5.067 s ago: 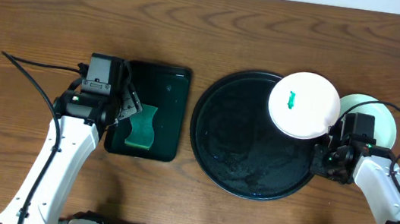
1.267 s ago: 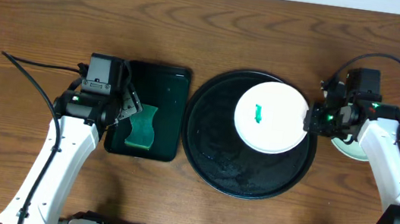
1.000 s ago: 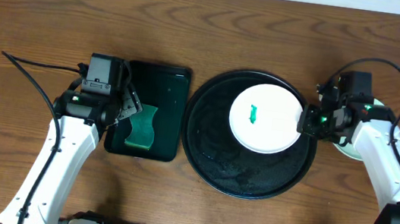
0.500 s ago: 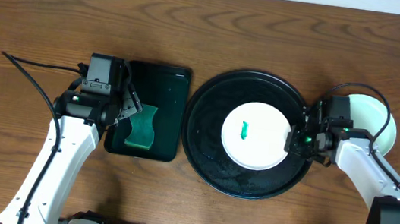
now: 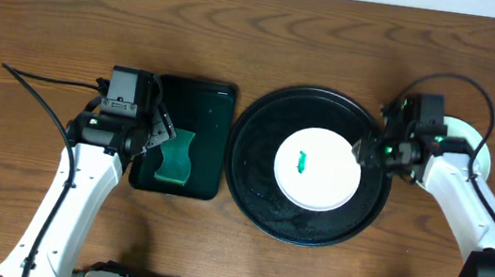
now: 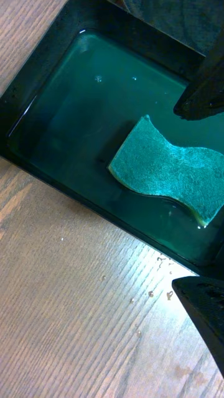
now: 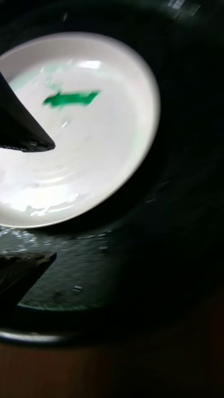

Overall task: Clean dirty plates on tray and stack at the side
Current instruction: 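Place the pink plate onto the round black tray with the right gripper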

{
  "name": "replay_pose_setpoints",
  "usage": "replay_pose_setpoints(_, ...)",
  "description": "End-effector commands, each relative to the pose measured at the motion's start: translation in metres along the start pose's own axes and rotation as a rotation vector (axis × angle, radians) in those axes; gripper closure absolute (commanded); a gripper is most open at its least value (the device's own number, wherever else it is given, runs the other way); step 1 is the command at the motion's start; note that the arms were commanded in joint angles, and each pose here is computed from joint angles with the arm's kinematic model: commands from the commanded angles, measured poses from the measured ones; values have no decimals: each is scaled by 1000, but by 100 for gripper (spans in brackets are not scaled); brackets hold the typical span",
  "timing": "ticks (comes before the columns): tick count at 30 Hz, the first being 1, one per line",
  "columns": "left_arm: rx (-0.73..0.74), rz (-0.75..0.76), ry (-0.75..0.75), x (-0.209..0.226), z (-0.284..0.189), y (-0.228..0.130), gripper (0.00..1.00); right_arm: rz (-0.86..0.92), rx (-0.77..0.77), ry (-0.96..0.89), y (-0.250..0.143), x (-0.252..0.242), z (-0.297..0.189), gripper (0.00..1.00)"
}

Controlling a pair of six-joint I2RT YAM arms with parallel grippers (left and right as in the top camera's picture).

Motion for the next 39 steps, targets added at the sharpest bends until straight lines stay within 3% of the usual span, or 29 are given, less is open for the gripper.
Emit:
replay_pose_setpoints(1,-18,-1,-3,0,-5,6,19,-21,8,-20,-1,-4,-2,52)
replay_pose_setpoints(18,-17,-1,-2,0,-4,6,20,-73,101,-41,-47,-16,26,76)
replay_pose_setpoints(24,-17,-1,-2,0,-4,6,20,-79,95,-38,-51,-18,31,81)
replay_pose_setpoints(32,-17,-1,-2,0,-4,6,20,-80,84,-69,-51,-25,33,98)
replay_pose_setpoints(37,-18,-1,-3,0,-5,6,20,-81,72,-99,-49,-30,33,97)
replay_pose_setpoints(39,-17,-1,-2,0,-4,6,20,-82,70,-98,-49,-30,33,90)
Point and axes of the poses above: each gripper's point midway between its finger pads, its own z axis out along the fingers, its own x axis along the line the jaws close on, y = z × x, the point moved 1 cm from there along -z, back along the fingers, and after that the axes turned 11 degrees about z, right-handed, at the moved point
